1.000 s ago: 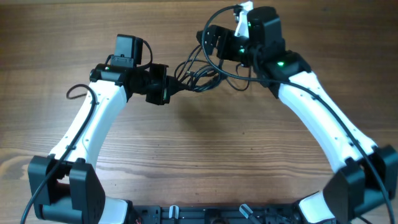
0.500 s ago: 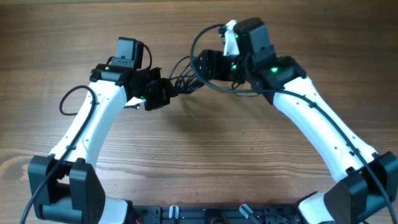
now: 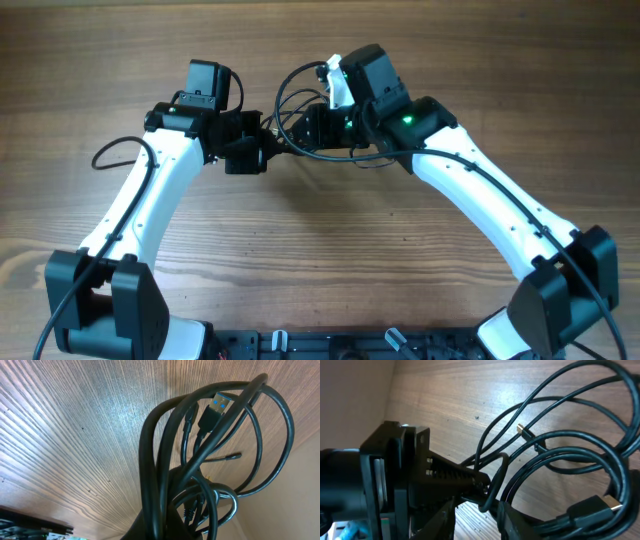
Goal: Untangle cables
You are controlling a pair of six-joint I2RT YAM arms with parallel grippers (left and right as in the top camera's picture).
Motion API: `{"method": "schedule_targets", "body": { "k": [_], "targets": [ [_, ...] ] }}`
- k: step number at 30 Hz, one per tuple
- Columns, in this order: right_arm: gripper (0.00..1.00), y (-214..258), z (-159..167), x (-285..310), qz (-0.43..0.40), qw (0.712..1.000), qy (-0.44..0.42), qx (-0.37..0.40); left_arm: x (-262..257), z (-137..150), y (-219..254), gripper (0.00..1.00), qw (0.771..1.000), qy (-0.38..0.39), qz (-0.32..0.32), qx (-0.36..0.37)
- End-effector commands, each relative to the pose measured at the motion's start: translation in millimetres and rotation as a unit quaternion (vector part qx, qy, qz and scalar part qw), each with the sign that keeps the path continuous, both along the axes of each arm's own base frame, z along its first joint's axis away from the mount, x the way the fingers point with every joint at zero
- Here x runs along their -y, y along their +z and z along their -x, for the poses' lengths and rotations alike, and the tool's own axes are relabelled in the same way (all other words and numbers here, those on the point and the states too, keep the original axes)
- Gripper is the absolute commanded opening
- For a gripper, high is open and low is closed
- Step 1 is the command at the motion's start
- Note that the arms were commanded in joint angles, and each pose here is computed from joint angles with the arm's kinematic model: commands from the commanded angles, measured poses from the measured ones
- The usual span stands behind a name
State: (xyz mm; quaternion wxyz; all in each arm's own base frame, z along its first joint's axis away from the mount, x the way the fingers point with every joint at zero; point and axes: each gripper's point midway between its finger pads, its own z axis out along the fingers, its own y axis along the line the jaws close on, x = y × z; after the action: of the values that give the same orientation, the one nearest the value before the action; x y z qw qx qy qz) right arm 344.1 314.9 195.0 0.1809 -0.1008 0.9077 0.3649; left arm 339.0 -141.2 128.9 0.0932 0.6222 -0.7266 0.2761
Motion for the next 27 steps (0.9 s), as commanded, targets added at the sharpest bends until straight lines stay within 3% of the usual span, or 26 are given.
{"method": "schedule_targets", "body": {
  "k": [1, 20, 23, 25, 27],
  "targets": [
    [0.28, -5, 5, -6, -0.007, 1.000, 0.015, -0.022, -1, 0, -1, 0.04, 1.000, -0.011, -0.003, 0.008],
    [0.28, -45, -6, -29, -0.028, 0.997, 0.034, -0.058, 1, 0, 0, 0.04, 1.000, -0.024, 0.001, 0.014],
    [0.21, -43, -5, -31, -0.033, 0.997, 0.040, -0.056, 0, 0, 0, 0.04, 1.000, -0.024, 0.000, 0.014],
    [0.06, -41, -4, -33, -0.039, 0.997, 0.048, -0.054, 0, 0, 0, 0.04, 1.000, -0.023, -0.001, 0.014],
    [0.04, -37, -4, -31, -0.045, 0.996, 0.053, -0.052, -2, -1, -1, 0.04, 1.000, -0.021, -0.007, 0.015]
  ]
}}
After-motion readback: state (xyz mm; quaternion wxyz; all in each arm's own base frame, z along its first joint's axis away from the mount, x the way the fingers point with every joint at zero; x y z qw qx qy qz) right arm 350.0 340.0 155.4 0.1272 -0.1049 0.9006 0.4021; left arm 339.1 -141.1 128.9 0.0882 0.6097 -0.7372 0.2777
